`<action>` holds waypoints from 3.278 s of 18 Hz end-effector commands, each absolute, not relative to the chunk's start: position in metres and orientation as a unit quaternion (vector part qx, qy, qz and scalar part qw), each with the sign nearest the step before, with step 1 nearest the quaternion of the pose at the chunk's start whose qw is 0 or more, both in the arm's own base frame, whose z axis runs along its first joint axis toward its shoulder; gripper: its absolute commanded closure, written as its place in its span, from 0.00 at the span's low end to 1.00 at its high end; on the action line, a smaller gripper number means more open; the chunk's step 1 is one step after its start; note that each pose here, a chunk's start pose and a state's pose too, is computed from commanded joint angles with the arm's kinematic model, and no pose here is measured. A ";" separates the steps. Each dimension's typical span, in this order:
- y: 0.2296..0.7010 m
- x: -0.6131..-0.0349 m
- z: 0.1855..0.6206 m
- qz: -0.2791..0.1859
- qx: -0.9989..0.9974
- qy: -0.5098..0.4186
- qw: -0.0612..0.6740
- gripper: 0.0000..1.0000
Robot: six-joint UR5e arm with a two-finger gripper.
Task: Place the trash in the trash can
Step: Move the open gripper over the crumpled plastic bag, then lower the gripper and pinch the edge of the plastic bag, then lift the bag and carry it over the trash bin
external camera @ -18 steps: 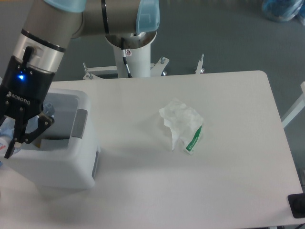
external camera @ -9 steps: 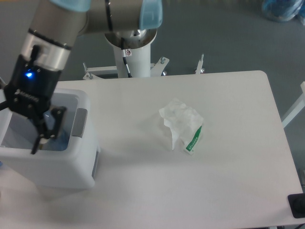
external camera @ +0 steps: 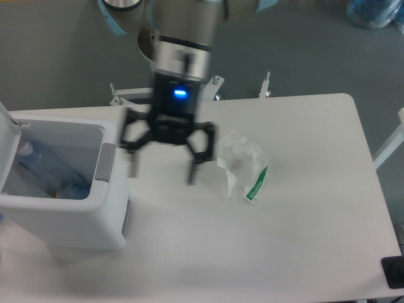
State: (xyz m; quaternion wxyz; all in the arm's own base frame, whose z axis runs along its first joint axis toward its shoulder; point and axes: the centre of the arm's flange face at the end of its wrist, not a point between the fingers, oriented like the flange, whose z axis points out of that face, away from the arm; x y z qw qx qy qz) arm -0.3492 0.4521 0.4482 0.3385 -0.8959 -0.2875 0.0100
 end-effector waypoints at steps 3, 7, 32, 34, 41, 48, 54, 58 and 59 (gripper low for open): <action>0.440 -0.354 0.415 0.069 -0.913 -0.302 0.266 0.01; 0.427 -0.348 0.363 0.077 -0.925 -0.321 0.190 0.00; 0.404 -0.275 0.233 0.130 -0.962 -0.238 -0.044 0.02; 0.405 -0.276 0.229 0.130 -0.962 -0.237 -0.048 0.03; 0.407 -0.279 0.229 0.132 -0.961 -0.237 -0.048 0.30; 0.414 -0.287 0.232 0.135 -0.961 -0.239 -0.043 0.98; 0.417 -0.293 0.236 0.136 -0.960 -0.240 -0.039 1.00; 0.421 -0.308 0.271 0.148 -0.956 -0.253 -0.006 1.00; 0.422 -0.309 0.291 0.149 -0.955 -0.257 0.018 1.00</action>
